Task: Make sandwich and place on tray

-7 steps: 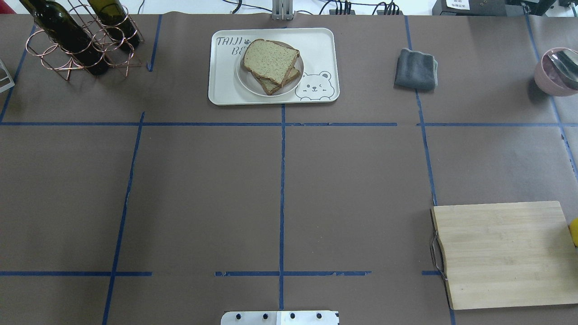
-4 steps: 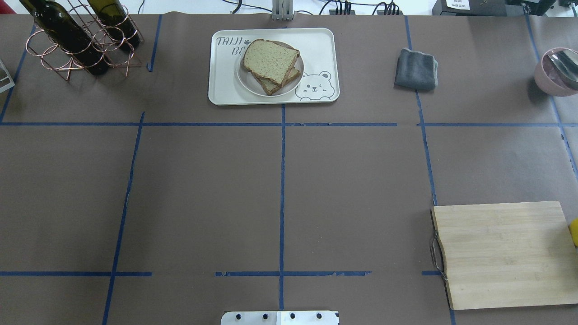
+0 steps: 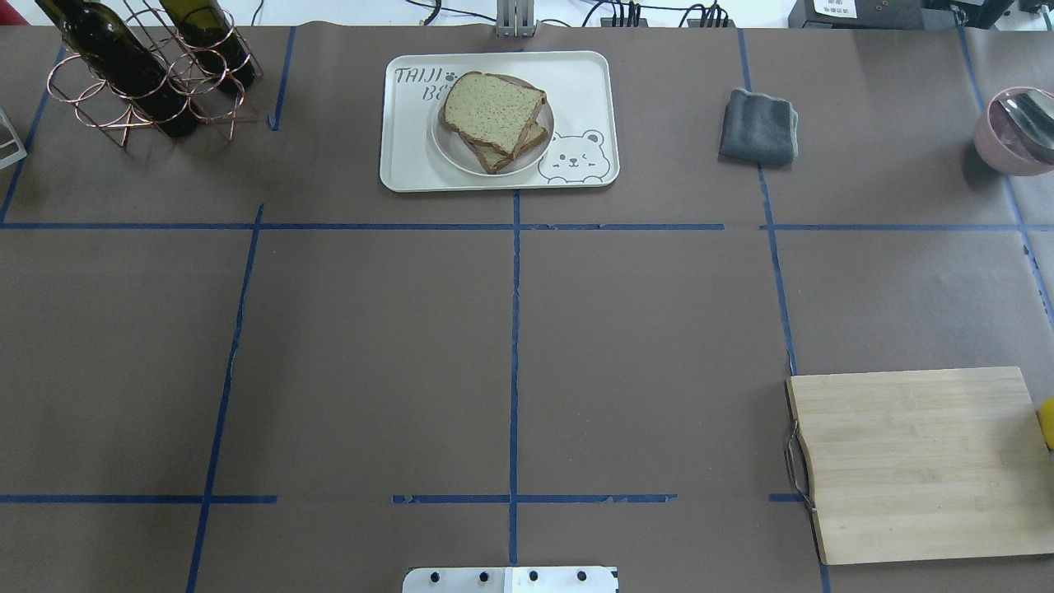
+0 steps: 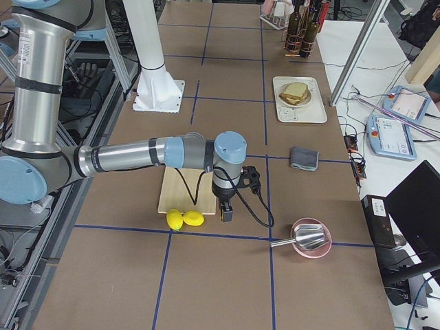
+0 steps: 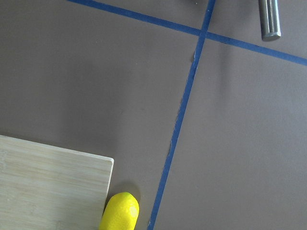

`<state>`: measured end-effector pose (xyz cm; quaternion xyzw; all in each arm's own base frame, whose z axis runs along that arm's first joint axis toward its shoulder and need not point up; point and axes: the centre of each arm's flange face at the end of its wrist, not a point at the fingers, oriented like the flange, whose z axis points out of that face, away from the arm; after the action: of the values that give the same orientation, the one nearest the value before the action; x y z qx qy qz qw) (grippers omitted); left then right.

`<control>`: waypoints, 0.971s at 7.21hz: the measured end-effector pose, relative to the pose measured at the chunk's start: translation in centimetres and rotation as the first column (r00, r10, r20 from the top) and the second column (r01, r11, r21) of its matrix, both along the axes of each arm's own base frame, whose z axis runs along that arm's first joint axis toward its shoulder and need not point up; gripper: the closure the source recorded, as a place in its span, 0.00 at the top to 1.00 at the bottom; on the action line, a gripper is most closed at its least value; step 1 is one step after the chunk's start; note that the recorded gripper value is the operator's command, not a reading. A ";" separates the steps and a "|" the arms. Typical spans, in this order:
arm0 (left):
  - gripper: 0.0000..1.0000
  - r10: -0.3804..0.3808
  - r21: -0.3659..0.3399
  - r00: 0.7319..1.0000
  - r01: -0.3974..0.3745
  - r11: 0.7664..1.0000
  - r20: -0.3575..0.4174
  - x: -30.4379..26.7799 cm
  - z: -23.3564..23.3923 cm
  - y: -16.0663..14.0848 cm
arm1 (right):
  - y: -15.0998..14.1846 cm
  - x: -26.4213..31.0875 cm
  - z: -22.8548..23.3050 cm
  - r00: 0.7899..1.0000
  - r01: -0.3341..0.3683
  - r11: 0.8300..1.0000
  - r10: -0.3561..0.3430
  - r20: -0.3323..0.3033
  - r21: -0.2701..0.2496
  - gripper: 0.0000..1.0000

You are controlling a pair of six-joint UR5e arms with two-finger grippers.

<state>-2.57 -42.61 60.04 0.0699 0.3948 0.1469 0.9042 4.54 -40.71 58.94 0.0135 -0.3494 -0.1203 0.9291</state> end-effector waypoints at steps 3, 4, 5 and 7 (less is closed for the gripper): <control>1.00 -0.007 0.010 1.000 0.007 1.000 0.004 -0.7 -0.2 0.7 | 0.1 -0.1 0.2 1.000 -0.006 1.000 0.006 0.014 -0.013 1.00; 1.00 -0.011 -0.007 1.000 0.011 1.000 0.007 -1.0 0.1 0.6 | 0.1 -0.1 0.2 1.000 -0.007 1.000 0.007 0.018 -0.016 1.00; 1.00 -0.014 -0.024 1.000 0.014 1.000 0.010 -1.1 0.6 0.7 | 0.1 -0.2 0.2 1.000 -0.009 1.000 0.009 0.020 -0.017 1.00; 1.00 -0.021 -0.050 1.000 0.022 0.998 0.015 -1.4 0.9 1.0 | 0.0 -0.2 0.2 1.000 -0.010 1.000 0.010 0.020 -0.018 1.00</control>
<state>-4.00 -41.61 60.96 0.0503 0.3912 0.1277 0.9100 4.38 -40.71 59.16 0.0082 -0.3597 -0.1124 0.9262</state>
